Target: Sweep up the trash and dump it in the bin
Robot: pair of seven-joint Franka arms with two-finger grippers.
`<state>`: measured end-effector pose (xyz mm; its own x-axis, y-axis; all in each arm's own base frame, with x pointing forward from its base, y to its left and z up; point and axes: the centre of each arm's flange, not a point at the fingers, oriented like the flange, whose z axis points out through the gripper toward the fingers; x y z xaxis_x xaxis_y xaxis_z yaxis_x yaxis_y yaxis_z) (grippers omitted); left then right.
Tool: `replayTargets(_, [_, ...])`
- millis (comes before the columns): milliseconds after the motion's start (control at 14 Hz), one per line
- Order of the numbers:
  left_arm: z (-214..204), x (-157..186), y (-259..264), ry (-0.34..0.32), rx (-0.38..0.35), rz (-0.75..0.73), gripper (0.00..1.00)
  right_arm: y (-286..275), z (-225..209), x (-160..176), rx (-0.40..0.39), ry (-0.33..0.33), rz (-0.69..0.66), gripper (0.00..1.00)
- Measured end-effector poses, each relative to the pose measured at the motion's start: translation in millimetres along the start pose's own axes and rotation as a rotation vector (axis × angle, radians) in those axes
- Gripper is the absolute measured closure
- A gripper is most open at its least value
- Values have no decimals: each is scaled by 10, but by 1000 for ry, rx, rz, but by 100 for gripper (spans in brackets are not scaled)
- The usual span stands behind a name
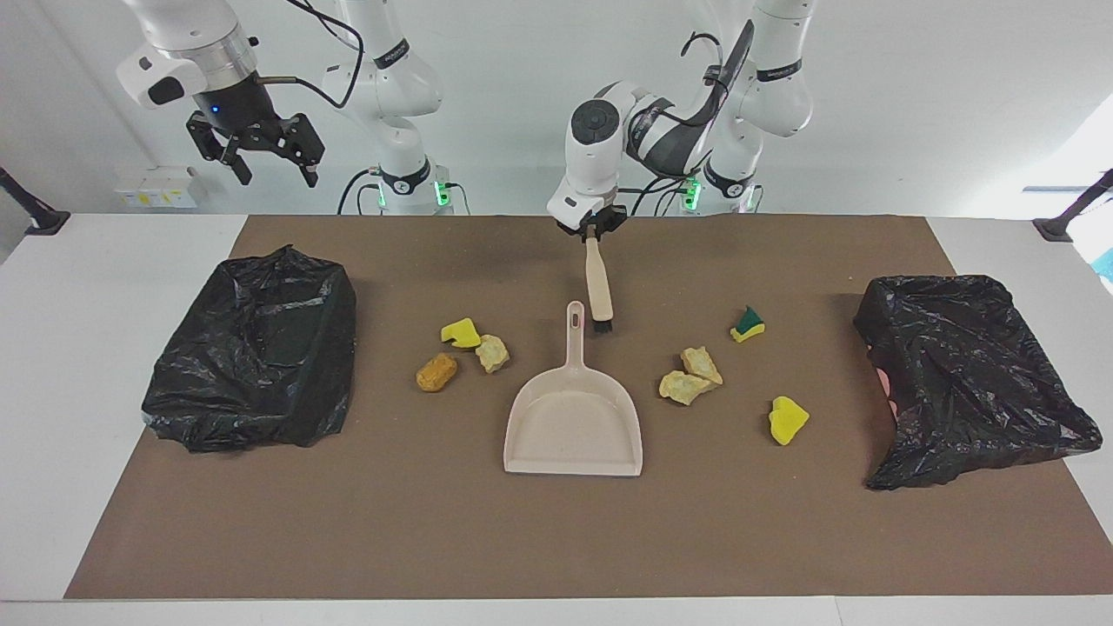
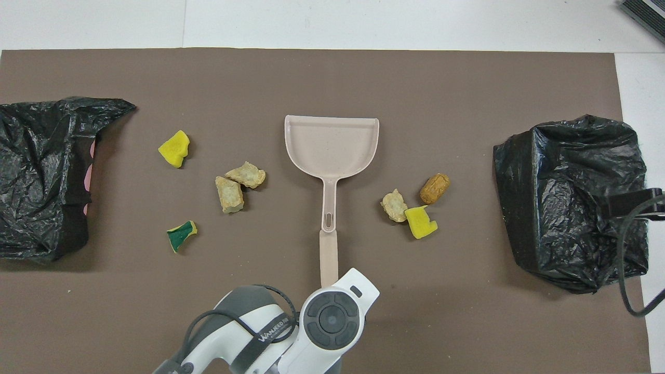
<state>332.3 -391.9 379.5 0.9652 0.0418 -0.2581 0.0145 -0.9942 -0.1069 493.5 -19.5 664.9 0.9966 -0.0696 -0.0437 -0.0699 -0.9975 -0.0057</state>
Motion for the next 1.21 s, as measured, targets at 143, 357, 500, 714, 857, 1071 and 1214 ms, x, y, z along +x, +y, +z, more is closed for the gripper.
replayTargets(143, [-19,106,-146,8,58,-61,74,0,11,-23,-1,-17,0,0])
replayTargets(357, [-116,385,-441,23,95,-152,74,-27,35,-32,0,-25,-5,0])
replayTargets(500, [-250,626,-726,40,128,-207,74,-177,138,-7,-2,-29,-33,0])
replayTargets(714, [-355,987,-1184,76,164,-289,74,-791,463,178,-8,-5,-90,0])
replayTargets(857, [-336,1233,-1538,70,173,-321,74,-1332,806,324,-14,-14,-78,0])
replayTargets(1071, [-263,1514,-2068,23,167,-377,74,-2164,1376,485,-21,-14,-7,0])
replayTargets(1214, [-188,1550,-2358,-44,193,-429,74,-2690,1726,549,-14,-11,47,0])
